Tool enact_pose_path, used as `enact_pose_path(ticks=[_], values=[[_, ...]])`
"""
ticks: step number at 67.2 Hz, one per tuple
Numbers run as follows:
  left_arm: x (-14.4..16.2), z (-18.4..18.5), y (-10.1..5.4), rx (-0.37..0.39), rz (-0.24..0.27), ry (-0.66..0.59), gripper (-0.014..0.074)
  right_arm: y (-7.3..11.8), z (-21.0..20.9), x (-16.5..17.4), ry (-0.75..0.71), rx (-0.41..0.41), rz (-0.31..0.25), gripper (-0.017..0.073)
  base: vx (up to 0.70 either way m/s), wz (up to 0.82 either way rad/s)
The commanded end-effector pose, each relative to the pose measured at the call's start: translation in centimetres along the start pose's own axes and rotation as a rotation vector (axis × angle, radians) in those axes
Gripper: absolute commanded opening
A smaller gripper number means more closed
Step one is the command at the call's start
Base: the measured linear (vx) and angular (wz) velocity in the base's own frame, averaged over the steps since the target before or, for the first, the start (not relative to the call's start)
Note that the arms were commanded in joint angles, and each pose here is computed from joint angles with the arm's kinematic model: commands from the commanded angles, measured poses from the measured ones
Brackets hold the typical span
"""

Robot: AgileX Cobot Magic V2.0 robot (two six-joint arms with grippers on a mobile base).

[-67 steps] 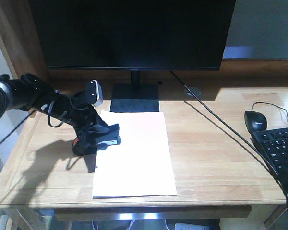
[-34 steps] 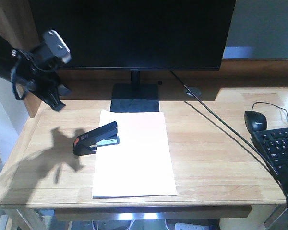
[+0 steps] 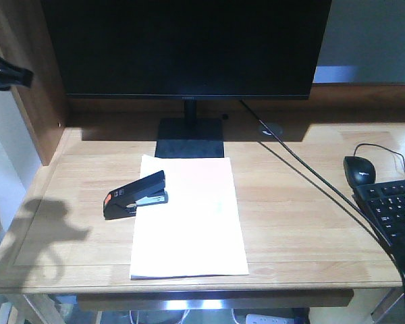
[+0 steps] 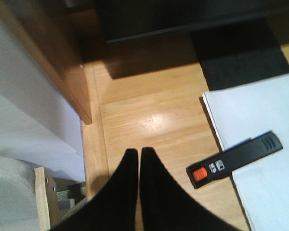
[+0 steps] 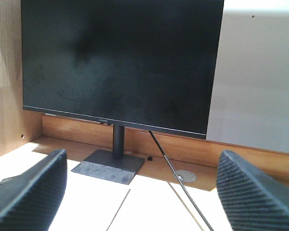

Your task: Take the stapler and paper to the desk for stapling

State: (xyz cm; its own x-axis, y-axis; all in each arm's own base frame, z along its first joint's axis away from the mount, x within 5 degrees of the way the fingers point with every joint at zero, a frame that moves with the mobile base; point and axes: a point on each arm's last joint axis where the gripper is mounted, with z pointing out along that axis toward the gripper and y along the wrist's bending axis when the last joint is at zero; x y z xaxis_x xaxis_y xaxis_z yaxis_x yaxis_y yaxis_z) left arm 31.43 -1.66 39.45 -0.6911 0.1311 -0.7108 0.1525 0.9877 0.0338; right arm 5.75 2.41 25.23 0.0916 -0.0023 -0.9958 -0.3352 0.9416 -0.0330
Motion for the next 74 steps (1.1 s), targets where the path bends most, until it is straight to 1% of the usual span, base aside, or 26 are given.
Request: enact_pose_path(ticks=[1, 11, 16, 29, 41, 50, 62, 69, 74], values=[[-0.5, -3.9, 0.1, -0.021, -0.068, -0.143, -0.0006, -0.2, 0.0, -0.9, -0.016, 0.022, -0.041, 0.0594, 0.00, 0.00], [1.6, -6.2, -0.2, -0.028, -0.080, -0.254, -0.0006, -0.2, 0.0, -0.9, -0.016, 0.022, -0.041, 0.0594, 0.00, 0.00], [2.9, -7.6, -0.4, -0.038, -0.081, -0.338, -0.0006, -0.2, 0.0, -0.9, -0.016, 0.022, -0.041, 0.0594, 0.00, 0.00], [7.9, -10.4, -1.1, -0.054, -0.081, -0.467, -0.0006, -0.2, 0.0, -0.9, -0.016, 0.022, -0.044, 0.0594, 0.00, 0.00], [13.7, -12.6, -1.8, -0.071, -0.079, -0.618, -0.0006, -0.2, 0.0, -0.9, -0.016, 0.022, -0.044, 0.0594, 0.00, 0.00], [17.9, -12.6, -2.3, -0.082, -0.077, -0.708, -0.0006, -0.2, 0.0, -0.9, -0.016, 0.022, -0.044, 0.0594, 0.00, 0.00], [23.3, -11.6, -2.7, -0.091, -0.076, -0.783, -0.0006, -0.2, 0.0, -0.9, -0.016, 0.022, -0.044, 0.0594, 0.00, 0.00], [25.6, -10.8, -3.0, -0.093, -0.076, -0.811, -0.0006, -0.2, 0.0, -0.9, -0.016, 0.022, -0.044, 0.0594, 0.00, 0.00], [26.7, -10.4, -3.0, -0.093, -0.075, -0.822, -0.0006, -0.2, 0.0, -0.9, -0.016, 0.022, -0.044, 0.0594, 0.00, 0.00]])
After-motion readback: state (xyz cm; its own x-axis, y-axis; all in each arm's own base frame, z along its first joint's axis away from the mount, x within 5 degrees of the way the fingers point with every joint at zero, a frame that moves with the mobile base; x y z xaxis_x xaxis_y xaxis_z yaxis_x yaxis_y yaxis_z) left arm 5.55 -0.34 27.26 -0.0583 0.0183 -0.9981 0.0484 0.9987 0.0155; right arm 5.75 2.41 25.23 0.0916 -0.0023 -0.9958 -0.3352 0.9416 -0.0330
